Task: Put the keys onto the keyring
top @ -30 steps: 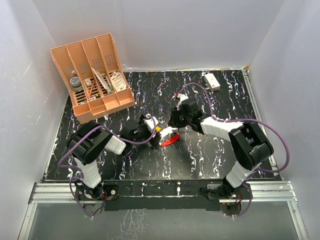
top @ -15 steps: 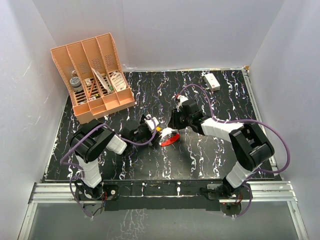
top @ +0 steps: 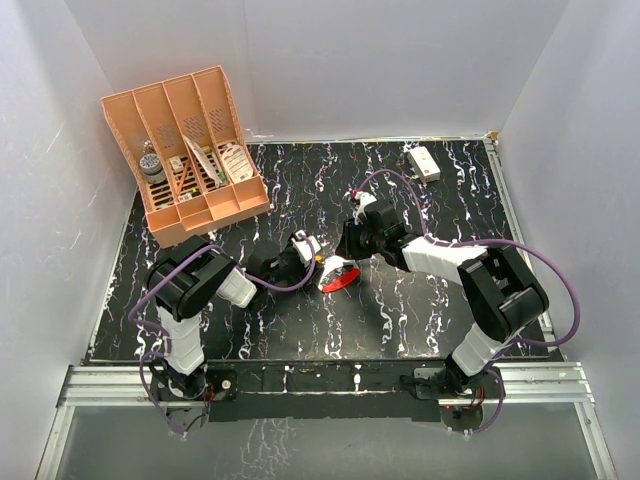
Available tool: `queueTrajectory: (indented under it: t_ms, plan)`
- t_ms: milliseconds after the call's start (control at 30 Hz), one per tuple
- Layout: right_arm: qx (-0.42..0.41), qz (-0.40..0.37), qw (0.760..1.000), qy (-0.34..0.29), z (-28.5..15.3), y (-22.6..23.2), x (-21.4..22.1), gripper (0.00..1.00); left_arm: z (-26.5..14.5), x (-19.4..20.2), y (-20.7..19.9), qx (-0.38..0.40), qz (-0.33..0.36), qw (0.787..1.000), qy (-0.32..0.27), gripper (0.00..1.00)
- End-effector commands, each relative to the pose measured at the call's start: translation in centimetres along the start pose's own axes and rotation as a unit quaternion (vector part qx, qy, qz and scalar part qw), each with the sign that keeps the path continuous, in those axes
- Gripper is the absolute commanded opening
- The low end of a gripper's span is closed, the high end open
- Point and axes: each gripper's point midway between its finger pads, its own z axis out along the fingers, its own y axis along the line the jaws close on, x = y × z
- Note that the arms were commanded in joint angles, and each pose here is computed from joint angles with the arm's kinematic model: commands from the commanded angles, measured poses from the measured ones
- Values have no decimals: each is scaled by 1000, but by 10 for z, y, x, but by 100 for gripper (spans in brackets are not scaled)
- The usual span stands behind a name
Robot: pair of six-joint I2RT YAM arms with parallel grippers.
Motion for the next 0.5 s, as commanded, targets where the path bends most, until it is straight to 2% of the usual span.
queueTrajectory:
  t_ms: [0,467]
  plan:
    - [-19,-17,999,-34,-5,10,-18,27,6,-22,-1,14,18,999,-39,56]
    - [-27,-14,1000,-9,3,8,-1,26,8,-24,-4,26,17,999,-39,32]
